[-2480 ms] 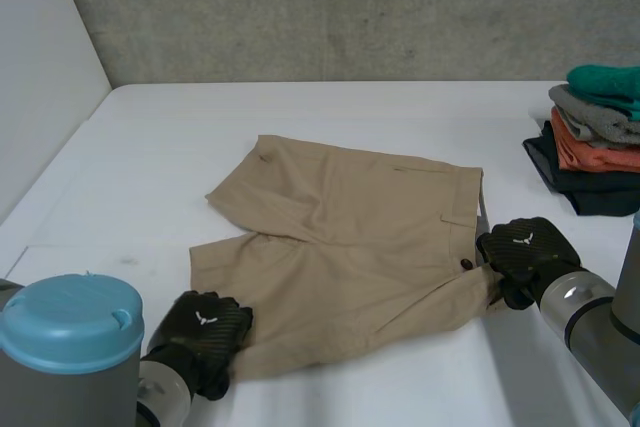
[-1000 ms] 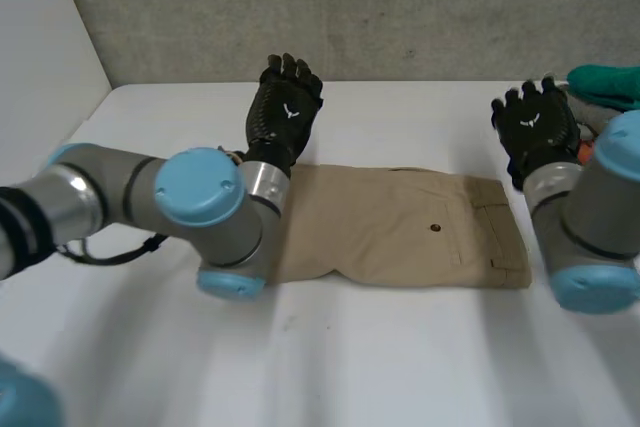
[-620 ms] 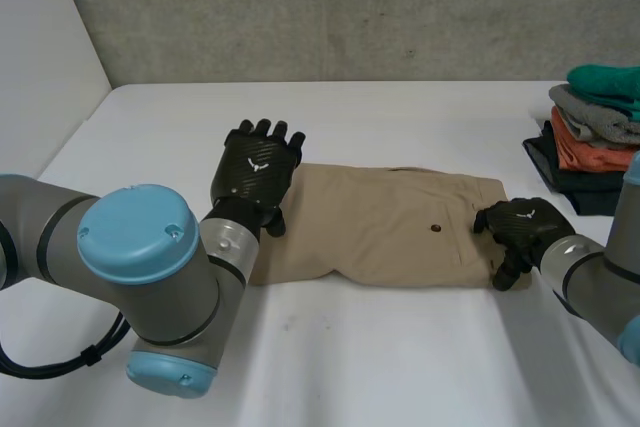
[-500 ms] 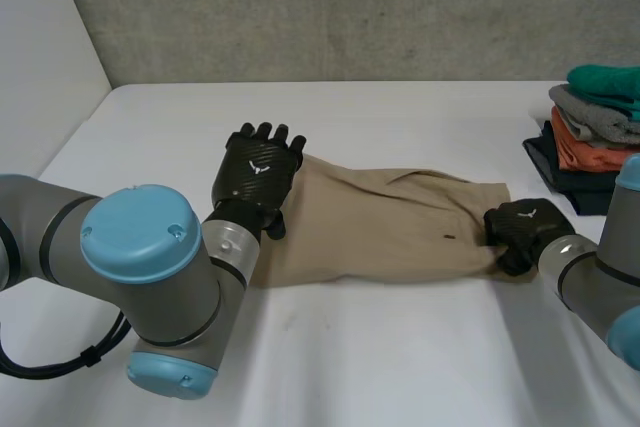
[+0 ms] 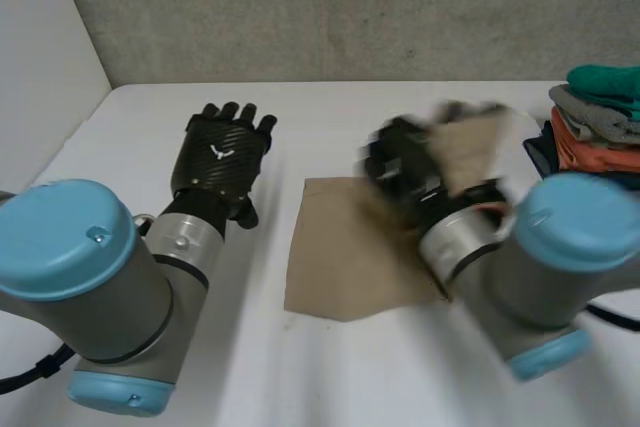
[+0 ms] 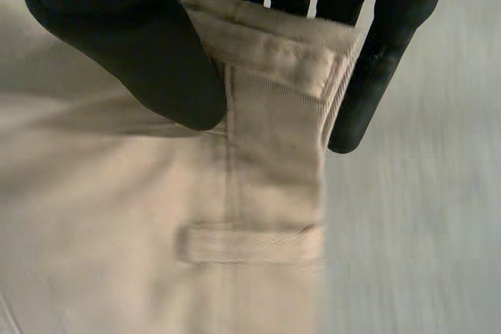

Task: Fold the laundry.

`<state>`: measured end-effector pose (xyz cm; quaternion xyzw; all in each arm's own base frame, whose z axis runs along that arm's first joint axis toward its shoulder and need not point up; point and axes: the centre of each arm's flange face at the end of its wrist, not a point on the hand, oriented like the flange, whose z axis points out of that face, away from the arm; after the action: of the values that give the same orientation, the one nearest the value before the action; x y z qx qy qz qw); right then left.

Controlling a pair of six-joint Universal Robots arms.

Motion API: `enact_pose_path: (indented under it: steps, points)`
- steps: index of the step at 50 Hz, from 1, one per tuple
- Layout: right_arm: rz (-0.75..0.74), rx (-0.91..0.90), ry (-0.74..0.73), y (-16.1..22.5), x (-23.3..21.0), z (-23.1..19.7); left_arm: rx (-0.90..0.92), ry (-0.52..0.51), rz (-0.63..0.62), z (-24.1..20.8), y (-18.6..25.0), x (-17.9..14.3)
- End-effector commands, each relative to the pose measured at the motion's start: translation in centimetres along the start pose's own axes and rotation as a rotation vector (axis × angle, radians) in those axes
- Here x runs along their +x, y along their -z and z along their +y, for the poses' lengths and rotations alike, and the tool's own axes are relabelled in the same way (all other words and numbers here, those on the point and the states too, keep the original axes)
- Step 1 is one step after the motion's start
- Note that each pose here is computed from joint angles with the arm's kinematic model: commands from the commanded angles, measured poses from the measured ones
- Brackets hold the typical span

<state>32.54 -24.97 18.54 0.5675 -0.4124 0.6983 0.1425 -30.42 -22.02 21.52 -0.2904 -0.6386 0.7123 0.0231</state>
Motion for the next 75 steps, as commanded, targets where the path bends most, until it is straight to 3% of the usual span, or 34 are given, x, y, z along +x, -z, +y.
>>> enact_pose_path:
  steps: [1, 5, 9, 13, 14, 17, 22, 25, 30, 38, 45, 51, 57, 64, 75]
  points:
    - [-0.269, 0.266, -0.008, 1.6, -7.9, -4.7, -0.008, 0.002, -0.037, 0.2, -0.2, -1.4]
    - [-0.306, 0.269, -0.035, 1.8, -8.2, -4.9, -0.002, 0.005, -0.051, 0.1, -0.5, -1.8]
    - [-0.211, 0.241, -0.127, 1.3, -4.5, -5.4, 0.030, 0.006, -0.073, -0.6, -1.3, -2.5]
    - [-0.076, 0.166, -0.446, 0.9, 1.6, -3.8, 0.091, 0.017, -0.087, -2.4, -2.7, -2.7]
    - [-0.044, 0.148, -0.616, 0.9, 3.3, -3.2, 0.103, 0.020, -0.083, -2.6, -3.1, -2.6]
    - [-0.048, 0.095, -0.901, 1.0, 4.9, -2.0, 0.134, 0.057, -0.031, -3.0, -4.6, -1.3]
    - [-0.036, -0.075, -1.058, 0.8, 6.9, 1.7, 0.130, 0.157, 0.130, -3.2, -6.2, 2.6]
    - [-0.089, -0.214, -1.100, 0.4, 5.5, 3.9, 0.073, 0.180, 0.175, -2.1, -6.8, 3.9]
    - [-0.168, -0.332, -1.141, -0.6, 3.2, 5.5, -0.058, 0.171, 0.244, 0.4, -7.5, 6.5]
    - [-0.233, -0.429, -1.163, -1.1, -0.1, 7.6, -0.265, 0.124, 0.240, 4.5, -6.7, 7.5]
    - [-0.263, -0.487, -1.016, -1.1, -1.6, 8.5, -0.372, 0.021, 0.210, 6.5, -5.9, 7.6]
    - [-0.189, -0.492, -0.802, -0.9, 0.9, 8.1, -0.329, -0.001, 0.235, 3.9, -5.0, 7.8]
    - [-0.075, -0.408, -0.755, -0.2, 4.8, 6.2, -0.173, 0.049, 0.194, -2.8, -4.2, 5.2]
    - [0.022, -0.263, -0.713, 2.2, 6.5, 3.3, -0.060, 0.100, 0.191, -6.8, -2.2, 3.1]
    - [-0.204, -0.155, -0.730, 7.7, -2.8, 0.3, -0.037, 0.253, 0.401, -6.1, 1.2, 2.9]
